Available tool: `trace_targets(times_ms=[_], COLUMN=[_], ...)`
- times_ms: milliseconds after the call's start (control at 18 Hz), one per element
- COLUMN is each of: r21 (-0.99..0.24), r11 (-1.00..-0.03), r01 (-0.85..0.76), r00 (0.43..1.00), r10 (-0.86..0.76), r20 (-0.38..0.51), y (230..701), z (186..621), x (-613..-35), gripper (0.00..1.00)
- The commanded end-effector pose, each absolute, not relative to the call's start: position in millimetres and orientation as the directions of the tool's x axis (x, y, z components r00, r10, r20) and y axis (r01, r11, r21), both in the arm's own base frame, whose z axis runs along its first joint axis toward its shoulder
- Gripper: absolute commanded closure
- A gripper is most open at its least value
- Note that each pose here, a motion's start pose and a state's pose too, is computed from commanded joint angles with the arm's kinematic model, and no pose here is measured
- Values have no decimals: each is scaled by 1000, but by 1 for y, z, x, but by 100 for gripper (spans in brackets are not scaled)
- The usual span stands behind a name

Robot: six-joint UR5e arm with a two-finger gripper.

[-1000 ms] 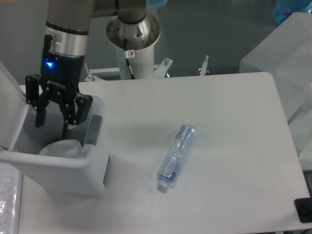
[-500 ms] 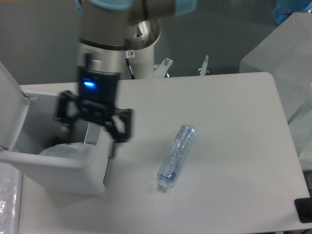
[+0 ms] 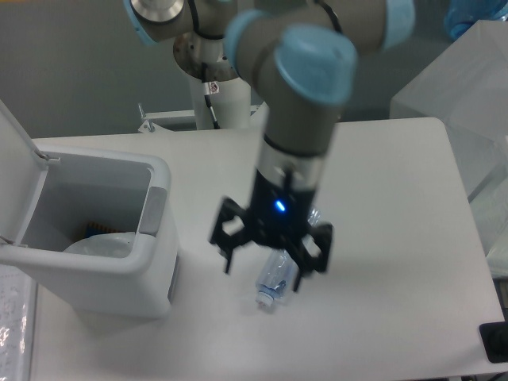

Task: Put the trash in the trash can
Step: 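Move the gripper back to the clear water bottle, then rotate the gripper and lower it around the bottle's cap end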

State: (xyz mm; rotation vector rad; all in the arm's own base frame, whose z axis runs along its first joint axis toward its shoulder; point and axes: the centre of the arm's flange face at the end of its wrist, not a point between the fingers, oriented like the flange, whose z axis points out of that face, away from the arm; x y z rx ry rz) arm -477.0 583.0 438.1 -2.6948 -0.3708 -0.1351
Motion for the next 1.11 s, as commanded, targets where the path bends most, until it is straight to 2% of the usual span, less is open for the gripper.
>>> trace_targets(times_ms=[222, 333, 500, 611, 722, 1111], r21=[-250, -187, -180, -153, -42, 72], r11=[-919, -937, -941, -955, -971, -986], r01=[305, 295, 286, 253, 236, 149], r00=[943, 948, 951, 959, 966, 979], r10=[254, 262, 256, 227, 230, 157], r20=[216, 181, 175, 170, 117, 130], y=[567, 570, 572, 572, 570, 603], z=[395, 374, 369, 350, 316, 255], x=[-487, -492, -495, -500, -506, -462], gripper=[0, 0, 0, 0, 0, 0])
